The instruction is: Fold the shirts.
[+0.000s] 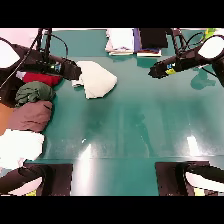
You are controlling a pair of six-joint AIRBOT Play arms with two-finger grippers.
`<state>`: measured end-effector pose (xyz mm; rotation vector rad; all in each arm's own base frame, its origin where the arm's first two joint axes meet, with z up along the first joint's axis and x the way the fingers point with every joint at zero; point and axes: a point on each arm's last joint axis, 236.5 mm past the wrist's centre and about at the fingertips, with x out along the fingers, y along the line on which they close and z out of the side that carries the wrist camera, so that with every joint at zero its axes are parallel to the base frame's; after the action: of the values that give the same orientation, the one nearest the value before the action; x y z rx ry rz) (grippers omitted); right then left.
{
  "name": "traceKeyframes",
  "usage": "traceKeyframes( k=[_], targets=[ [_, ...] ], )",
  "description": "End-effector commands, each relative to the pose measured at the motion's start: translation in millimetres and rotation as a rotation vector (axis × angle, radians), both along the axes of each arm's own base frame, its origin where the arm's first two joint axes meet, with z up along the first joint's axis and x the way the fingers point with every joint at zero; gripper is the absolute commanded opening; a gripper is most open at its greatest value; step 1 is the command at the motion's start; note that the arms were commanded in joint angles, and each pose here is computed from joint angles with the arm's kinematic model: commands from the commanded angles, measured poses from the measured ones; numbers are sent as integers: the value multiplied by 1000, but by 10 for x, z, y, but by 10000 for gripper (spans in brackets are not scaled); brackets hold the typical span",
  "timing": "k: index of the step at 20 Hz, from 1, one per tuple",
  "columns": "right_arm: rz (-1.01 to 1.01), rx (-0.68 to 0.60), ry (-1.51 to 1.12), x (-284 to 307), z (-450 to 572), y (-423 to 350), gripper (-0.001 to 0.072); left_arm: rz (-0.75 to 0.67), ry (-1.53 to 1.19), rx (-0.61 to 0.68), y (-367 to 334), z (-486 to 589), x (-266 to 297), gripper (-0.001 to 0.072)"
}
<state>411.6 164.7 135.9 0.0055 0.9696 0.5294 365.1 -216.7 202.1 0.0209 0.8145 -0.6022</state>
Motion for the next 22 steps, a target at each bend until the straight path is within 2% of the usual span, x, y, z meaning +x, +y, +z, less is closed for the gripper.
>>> traceKeyframes(
  k=[1,7,11,12,13,14,16,19,22],
  targets=[
    [-1,2,2,2,-9,4,19,-1,1,1,0,-4,-5,28],
    [-2,1,7,14,-44,4,19,-1,0,-3,-6,5,-3,28],
    [-2,1,7,14,-46,4,19,10,-50,-53,-72,126,93,30],
    [-2,1,7,14,-44,4,19,35,-101,-28,1,167,199,250],
    [-2,1,7,14,-46,4,19,77,-119,-6,90,148,302,518],
    [-2,1,7,14,-46,4,19,137,-102,18,213,47,418,550],
    [-4,5,2,25,-34,12,19,196,0,77,406,-378,601,551],
    [8,57,19,-20,3,120,19,235,229,155,583,-1306,790,552],
    [19,82,38,-67,14,178,19,228,408,151,468,-2076,830,552]
  ],
)
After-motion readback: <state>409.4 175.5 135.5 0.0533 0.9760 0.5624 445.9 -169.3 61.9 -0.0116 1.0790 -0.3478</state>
